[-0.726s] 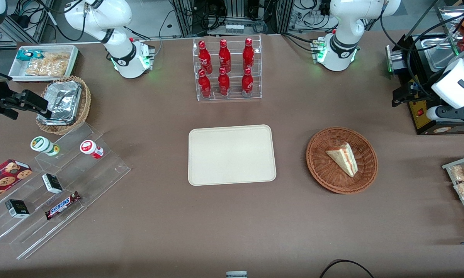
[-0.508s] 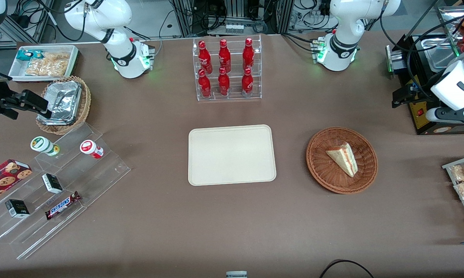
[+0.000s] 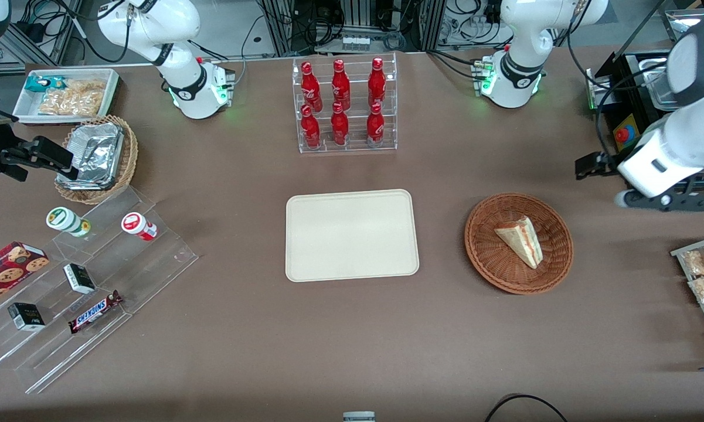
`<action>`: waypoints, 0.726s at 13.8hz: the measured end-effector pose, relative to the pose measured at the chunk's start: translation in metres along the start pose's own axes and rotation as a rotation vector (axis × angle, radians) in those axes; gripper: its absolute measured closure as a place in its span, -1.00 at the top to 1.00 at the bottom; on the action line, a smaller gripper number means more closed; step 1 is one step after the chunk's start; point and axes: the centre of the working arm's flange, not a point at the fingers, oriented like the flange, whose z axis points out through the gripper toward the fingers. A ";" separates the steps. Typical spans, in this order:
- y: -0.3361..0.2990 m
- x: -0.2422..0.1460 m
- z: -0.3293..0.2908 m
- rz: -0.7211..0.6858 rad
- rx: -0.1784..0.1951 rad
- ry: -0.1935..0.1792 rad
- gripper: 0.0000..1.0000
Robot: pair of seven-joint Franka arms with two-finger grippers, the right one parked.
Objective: Place sandwich from basket to tray
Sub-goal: 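Move the left gripper over the wrapped sandwich in the wicker basket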
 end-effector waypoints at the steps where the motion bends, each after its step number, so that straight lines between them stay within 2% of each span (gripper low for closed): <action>1: 0.001 0.004 0.017 -0.004 0.000 0.001 1.00; 6: 0.008 0.015 0.083 -0.026 0.002 0.034 1.00; 8: 0.017 0.017 0.103 -0.044 0.004 0.061 1.00; 10: 0.020 0.019 0.124 -0.076 0.001 0.104 1.00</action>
